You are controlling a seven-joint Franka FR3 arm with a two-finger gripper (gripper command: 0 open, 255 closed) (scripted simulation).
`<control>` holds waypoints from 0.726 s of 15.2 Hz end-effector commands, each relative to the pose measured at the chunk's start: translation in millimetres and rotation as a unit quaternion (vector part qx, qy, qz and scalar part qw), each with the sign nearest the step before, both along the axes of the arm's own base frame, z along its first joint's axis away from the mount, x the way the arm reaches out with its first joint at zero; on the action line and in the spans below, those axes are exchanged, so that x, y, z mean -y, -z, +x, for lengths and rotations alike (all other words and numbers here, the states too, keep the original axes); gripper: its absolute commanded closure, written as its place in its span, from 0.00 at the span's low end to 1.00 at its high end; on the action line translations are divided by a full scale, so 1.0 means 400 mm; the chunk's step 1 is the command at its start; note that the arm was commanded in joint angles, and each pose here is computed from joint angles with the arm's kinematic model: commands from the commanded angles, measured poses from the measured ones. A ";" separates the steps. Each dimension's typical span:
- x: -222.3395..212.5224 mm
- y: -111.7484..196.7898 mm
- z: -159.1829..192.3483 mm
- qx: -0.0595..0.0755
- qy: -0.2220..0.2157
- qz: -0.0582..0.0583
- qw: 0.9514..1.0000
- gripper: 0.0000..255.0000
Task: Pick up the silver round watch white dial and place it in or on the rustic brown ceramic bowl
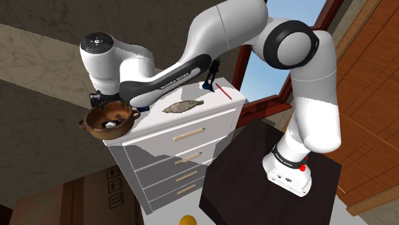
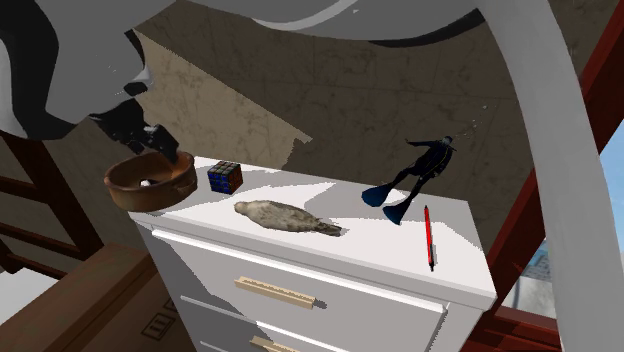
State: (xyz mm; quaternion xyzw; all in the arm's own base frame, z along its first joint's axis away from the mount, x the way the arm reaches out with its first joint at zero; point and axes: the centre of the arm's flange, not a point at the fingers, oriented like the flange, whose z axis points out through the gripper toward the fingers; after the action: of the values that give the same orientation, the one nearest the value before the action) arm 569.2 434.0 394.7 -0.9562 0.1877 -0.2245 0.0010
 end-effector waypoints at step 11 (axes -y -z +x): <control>-0.009 -0.099 -0.047 0.000 0.000 0.000 1.000 0.00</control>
State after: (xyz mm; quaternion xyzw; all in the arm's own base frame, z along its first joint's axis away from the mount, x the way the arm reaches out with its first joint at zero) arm 550.4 437.8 434.1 -0.9562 0.1876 -0.2247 0.0012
